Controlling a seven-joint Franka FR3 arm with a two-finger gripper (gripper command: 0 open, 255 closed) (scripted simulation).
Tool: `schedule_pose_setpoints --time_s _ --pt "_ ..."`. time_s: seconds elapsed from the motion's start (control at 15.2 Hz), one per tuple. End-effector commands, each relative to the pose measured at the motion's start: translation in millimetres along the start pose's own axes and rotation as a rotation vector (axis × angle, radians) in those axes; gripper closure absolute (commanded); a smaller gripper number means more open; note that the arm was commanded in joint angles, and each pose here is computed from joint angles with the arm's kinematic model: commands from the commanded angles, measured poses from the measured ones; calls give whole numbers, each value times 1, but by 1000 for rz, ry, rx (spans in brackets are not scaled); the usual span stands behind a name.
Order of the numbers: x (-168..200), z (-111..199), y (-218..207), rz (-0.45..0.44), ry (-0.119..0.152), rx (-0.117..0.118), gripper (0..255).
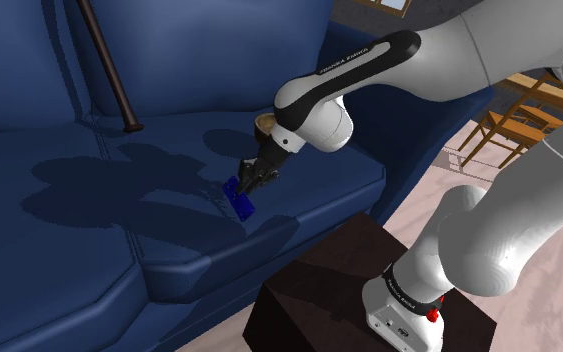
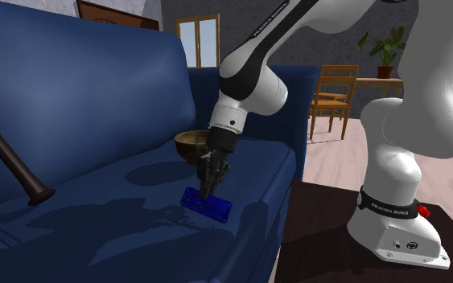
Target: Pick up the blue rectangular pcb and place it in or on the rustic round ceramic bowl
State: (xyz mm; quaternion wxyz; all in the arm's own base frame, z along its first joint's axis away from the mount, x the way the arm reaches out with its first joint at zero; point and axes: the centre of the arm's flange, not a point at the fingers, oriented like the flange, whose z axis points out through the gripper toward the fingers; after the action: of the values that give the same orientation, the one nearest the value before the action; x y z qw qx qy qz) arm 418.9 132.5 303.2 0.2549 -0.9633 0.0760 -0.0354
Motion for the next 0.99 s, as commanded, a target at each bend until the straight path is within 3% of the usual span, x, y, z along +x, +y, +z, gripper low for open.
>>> schedule_pose_setpoints --time_s 0.0,0.4,0.92 --pt "0 0 0 0 0 0 255" --pt "0 0 0 0 0 0 255" --pt "1 -37 -21 0 0 0 255"
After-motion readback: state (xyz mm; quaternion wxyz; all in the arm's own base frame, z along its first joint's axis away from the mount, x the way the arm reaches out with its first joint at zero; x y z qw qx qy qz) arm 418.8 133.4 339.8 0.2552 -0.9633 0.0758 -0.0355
